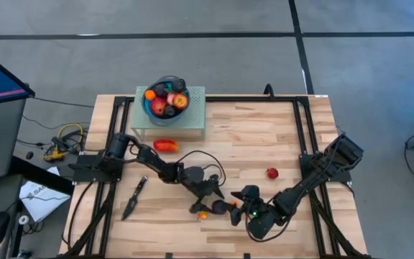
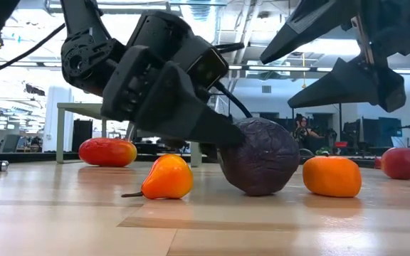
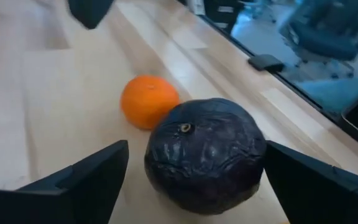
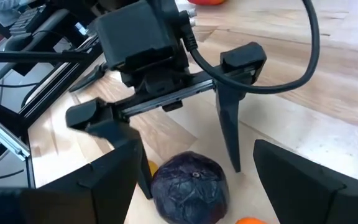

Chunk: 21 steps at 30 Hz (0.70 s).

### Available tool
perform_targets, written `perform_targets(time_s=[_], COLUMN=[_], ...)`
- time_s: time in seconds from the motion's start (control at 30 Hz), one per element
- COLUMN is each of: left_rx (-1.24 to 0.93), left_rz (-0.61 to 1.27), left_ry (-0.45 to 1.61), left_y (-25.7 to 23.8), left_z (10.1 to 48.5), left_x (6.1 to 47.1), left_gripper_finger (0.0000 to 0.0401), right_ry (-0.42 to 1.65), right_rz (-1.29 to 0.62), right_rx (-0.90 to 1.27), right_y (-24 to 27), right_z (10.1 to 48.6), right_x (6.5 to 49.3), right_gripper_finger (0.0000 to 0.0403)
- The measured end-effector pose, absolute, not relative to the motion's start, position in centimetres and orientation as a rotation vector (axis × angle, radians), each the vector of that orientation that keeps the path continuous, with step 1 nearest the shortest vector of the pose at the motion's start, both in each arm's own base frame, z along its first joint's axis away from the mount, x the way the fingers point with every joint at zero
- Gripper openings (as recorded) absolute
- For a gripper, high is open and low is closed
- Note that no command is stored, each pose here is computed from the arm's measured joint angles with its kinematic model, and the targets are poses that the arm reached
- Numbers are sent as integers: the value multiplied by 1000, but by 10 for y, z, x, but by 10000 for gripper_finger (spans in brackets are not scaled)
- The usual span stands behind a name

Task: Pick & Place Fruit
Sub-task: Put the violet plum into the blue strainer bowl on the shelf

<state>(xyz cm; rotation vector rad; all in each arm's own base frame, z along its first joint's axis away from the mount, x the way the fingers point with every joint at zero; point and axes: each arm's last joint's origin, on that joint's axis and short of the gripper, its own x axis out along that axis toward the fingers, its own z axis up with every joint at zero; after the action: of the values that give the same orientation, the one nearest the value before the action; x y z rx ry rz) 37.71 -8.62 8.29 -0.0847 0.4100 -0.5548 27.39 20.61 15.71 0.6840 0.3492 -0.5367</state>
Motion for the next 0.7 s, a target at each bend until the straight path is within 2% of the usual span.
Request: perform_targets(time_s=[0.3,0.7], left_rx=[-201,-251], left_rz=[-396,-386], left_ry=[460,361], left_y=[-95,-96], left_z=[73,80], left_x=[376,382], left_gripper_finger=[370,324], right_ry=[356,361], right_rz=[-535,-532], right_rx=[644,634], right_y=[204,204], right_z=[157,157], right_x=[276,275], right_gripper_finger=[303,303])
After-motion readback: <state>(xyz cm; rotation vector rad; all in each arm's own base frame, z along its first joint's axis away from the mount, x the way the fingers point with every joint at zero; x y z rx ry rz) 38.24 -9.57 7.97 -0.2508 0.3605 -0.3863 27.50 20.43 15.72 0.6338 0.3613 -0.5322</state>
